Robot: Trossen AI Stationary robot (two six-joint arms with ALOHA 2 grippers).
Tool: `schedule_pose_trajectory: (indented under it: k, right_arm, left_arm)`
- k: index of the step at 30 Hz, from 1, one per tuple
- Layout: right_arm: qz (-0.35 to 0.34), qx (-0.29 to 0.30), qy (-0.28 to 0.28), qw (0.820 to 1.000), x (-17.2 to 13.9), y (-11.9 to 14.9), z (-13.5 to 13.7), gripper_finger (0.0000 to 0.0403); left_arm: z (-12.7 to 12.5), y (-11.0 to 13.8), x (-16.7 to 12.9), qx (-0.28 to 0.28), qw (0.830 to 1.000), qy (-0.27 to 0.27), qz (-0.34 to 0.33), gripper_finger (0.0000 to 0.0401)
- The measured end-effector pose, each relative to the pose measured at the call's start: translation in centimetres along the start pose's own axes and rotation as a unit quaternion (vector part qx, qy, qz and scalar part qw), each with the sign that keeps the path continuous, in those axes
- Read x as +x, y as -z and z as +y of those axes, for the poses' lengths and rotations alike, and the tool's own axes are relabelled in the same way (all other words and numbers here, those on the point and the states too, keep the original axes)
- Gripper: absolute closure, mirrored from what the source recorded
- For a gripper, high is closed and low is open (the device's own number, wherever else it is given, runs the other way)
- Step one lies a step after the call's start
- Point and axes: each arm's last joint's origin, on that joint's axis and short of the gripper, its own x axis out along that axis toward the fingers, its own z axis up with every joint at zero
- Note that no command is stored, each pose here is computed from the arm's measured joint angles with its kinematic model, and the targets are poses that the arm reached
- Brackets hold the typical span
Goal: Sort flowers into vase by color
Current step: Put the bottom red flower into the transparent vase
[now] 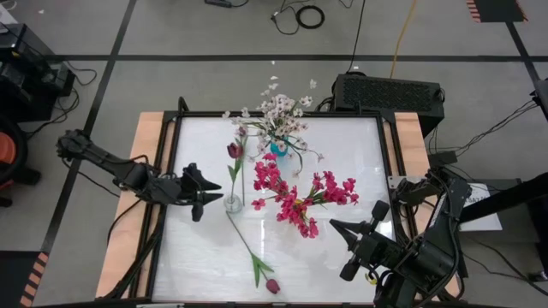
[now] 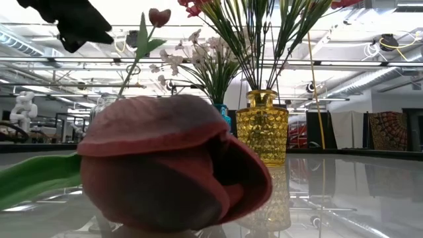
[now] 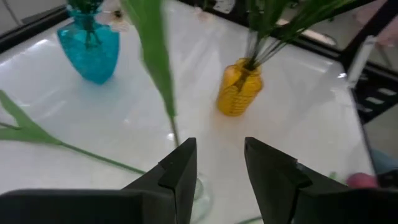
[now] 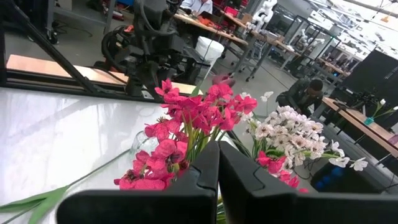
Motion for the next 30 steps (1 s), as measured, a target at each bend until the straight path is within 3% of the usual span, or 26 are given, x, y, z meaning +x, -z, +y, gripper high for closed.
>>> schedule_pose_trajectory:
  k: [14,18,23,30]
  right_arm:
    - [0.001,-0.002,-0.001,1.0,0.0,0.0,0.0,0.0403]
    - [0.001,-0.001,-0.001,1.0,0.0,0.0,0.0,0.0403]
    - [0.002,-0.001,-0.001,1.0,0.0,0.0,0.0,0.0403]
    - [0.002,-0.004,-0.001,1.0,0.0,0.0,0.0,0.0403]
  left_arm:
    - [0.7,-0.3,-4.7,-0.035,0.994,0.09,-0.044,0.026]
    - [-0.2,-0.3,-4.8,-0.02,0.99,0.133,-0.051,0.026]
    - [-3.5,0.7,-3.3,0.053,0.976,0.199,-0.067,0.026]
    - [-8.6,3.7,-0.5,0.198,0.948,0.238,-0.076,0.026]
